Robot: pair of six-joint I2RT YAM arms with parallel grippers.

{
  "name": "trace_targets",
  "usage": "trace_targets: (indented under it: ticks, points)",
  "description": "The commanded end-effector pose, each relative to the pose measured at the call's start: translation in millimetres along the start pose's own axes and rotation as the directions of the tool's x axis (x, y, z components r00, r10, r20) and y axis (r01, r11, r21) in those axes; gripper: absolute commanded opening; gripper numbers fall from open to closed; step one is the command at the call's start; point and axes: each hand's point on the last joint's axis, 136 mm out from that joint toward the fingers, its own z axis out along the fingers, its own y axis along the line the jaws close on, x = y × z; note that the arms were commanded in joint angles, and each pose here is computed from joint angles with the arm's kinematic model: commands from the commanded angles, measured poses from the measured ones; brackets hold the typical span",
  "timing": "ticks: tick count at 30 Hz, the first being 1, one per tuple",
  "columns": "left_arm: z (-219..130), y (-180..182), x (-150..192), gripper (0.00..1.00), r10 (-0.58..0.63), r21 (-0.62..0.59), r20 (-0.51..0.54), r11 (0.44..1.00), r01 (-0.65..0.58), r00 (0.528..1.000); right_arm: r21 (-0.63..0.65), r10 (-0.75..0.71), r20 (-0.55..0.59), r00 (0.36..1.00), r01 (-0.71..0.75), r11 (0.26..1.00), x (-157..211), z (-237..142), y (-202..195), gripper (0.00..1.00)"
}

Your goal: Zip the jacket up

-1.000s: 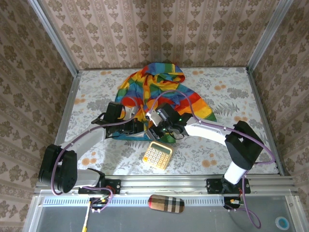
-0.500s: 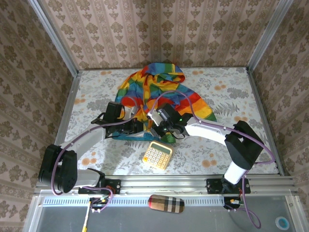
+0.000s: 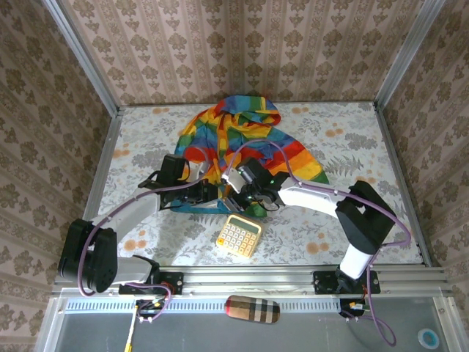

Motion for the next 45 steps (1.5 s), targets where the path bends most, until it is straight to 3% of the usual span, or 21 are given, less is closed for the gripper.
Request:
trace_targets:
  ticks: [1,6,21,28,38,41,45]
  points:
    - [-4,-7,1,0.00,0.039,0.032,-0.008,0.999,-0.038,0.999,-0.013,-0.038,0.025,0.999,0.038,0.999,-12,3,0,0.17]
    - [-5,-5,3,0.00,0.039,0.024,-0.018,0.999,-0.038,0.999,0.001,-0.049,0.050,0.998,0.049,0.999,-11,2,-2,0.00]
    - [-5,-1,6,0.00,0.030,0.029,-0.032,0.999,-0.029,0.999,0.027,-0.081,0.122,0.989,0.078,0.997,-12,-5,-5,0.00]
    - [-5,-2,6,0.00,0.026,0.036,-0.036,0.999,-0.025,0.999,0.051,-0.170,0.194,0.966,0.163,0.985,-9,-14,-1,0.24]
    - [-4,-4,7,0.00,0.034,0.050,-0.045,0.998,-0.032,0.998,0.034,-0.233,0.181,0.956,0.230,0.973,-15,-7,10,0.38]
    - [-2,-2,7,0.00,0.030,0.056,-0.043,0.998,-0.028,0.999,0.038,-0.238,0.186,0.953,0.235,0.971,-20,-7,11,0.33]
    - [1,0,8,0.00,0.019,0.057,-0.061,0.998,-0.016,0.998,0.056,-0.246,0.194,0.950,0.240,0.969,-19,-6,8,0.11]
